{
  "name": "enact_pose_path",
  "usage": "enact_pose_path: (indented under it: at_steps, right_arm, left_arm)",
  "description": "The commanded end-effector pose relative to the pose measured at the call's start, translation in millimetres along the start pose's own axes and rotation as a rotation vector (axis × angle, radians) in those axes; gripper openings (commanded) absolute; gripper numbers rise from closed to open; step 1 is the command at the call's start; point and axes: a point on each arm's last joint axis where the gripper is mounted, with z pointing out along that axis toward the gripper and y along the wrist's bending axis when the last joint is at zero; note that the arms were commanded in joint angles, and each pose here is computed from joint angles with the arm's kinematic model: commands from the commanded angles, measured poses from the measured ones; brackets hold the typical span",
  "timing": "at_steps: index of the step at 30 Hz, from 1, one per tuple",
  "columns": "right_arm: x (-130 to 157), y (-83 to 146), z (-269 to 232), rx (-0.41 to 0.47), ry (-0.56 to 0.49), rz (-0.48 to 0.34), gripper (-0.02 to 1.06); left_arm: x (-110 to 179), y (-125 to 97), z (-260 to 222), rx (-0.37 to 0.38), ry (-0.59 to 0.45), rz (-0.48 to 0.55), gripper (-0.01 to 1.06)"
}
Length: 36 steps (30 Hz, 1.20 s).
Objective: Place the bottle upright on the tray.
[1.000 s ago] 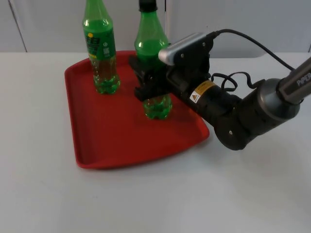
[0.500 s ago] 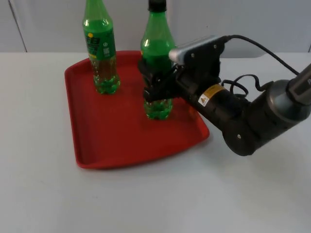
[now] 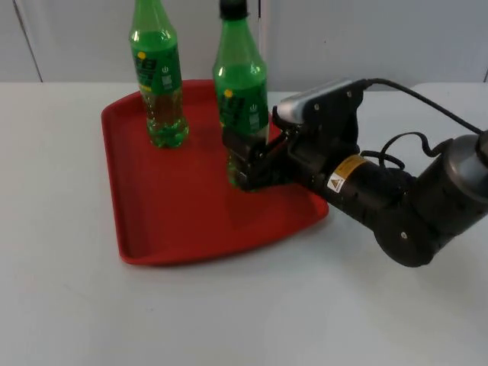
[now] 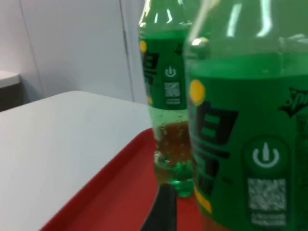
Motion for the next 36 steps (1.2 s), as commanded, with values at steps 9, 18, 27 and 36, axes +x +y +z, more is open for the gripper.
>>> enact_pose_path:
  at_steps: [9, 18, 27, 36]
  right_arm:
    - [-20.0, 11.1, -2.8, -0.092, 0.150, -0.059, 0.73]
    - [-24.4, 6.9, -5.3, -0.044, 0.238, -0.071, 0.73]
    - [-48.3, 0.0, -20.3, 0.067, 0.450, -0.025, 0.73]
    - [-88.8, -0.9, -45.2, 0.118, 0.734, -0.033, 0.73]
  left_arm:
    - [0.7, 0.2, 0.1, 0.003, -0.003, 0.008, 0.92]
    - [0.7, 0.2, 0.1, 0.003, -0.003, 0.008, 0.92]
    - [0.7, 0.2, 0.1, 0.003, -0.003, 0.008, 0.92]
    - [0.7, 0.2, 0.1, 0.003, -0.003, 0.008, 0.92]
